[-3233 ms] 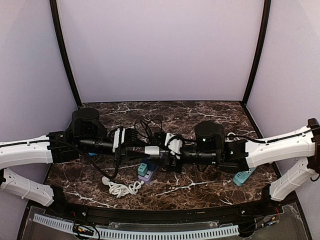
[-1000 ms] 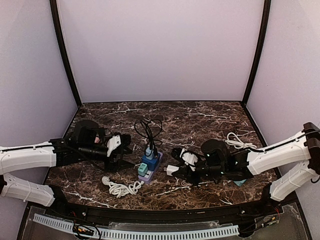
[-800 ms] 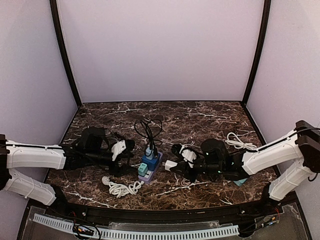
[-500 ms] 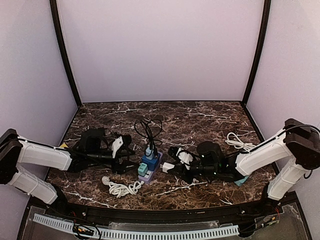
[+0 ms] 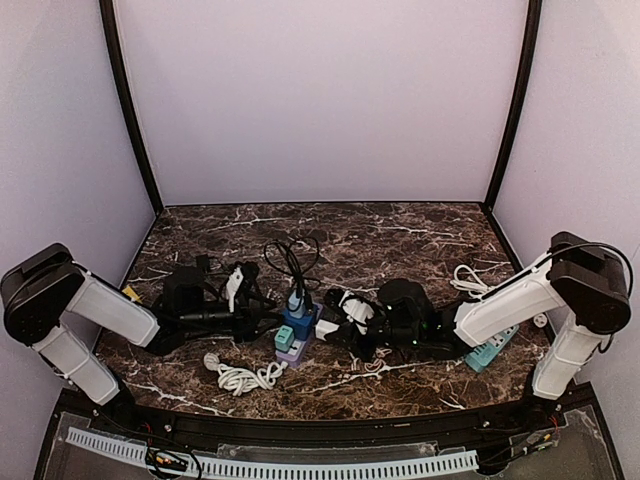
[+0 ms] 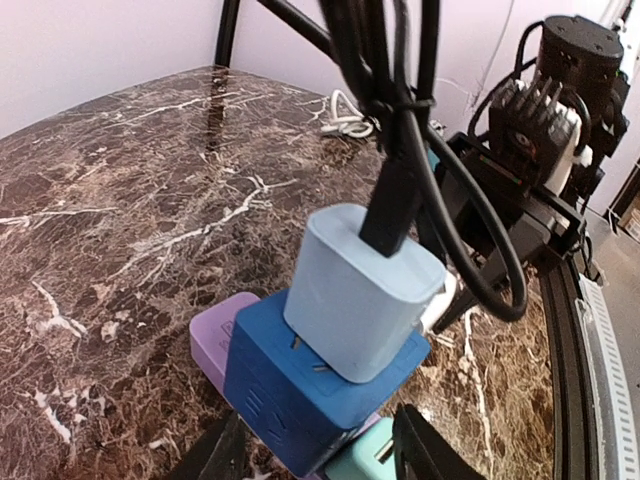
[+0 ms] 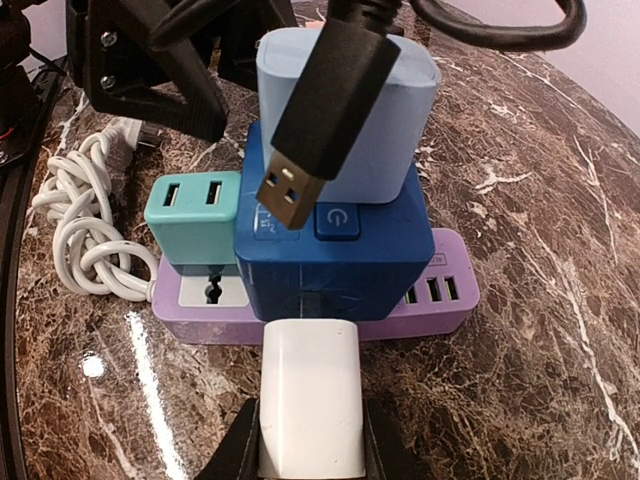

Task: Insert the plug
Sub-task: Insert the plug into the socket.

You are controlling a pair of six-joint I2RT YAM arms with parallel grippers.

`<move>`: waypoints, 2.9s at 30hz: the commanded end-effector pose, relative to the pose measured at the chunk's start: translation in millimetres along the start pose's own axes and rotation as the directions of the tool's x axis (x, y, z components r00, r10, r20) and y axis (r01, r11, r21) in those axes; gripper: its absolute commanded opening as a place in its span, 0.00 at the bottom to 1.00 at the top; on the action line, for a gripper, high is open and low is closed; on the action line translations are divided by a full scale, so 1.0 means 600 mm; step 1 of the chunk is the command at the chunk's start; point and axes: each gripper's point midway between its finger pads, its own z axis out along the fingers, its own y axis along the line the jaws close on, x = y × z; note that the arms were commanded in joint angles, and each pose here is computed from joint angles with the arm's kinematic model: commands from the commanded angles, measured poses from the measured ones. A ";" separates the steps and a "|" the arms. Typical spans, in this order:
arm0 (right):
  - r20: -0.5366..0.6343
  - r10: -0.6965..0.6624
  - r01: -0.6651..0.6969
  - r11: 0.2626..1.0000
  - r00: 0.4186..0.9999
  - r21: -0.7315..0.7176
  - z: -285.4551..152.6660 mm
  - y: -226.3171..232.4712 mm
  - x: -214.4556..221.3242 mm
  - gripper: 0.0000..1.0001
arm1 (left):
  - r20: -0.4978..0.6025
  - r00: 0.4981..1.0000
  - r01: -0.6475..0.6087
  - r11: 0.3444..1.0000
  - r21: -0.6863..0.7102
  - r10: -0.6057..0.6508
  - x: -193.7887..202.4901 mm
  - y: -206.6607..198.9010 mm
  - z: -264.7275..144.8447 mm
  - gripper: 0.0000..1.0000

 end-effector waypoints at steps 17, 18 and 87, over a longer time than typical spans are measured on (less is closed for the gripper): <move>0.046 0.064 -0.059 0.994 0.997 -0.093 0.011 -0.005 -0.008 0.00 | 0.044 0.988 0.156 0.979 -0.135 -0.151 0.003 0.056 0.020 0.35; 0.045 0.064 -0.059 0.993 0.997 -0.100 0.013 -0.003 -0.008 0.00 | 0.040 0.988 0.156 0.978 -0.135 -0.152 0.007 0.056 0.019 0.34; 0.115 0.058 -0.047 0.994 0.992 -0.095 0.020 -0.006 -0.019 0.00 | -0.159 0.978 0.121 0.988 -0.098 -0.136 0.096 0.043 0.014 0.36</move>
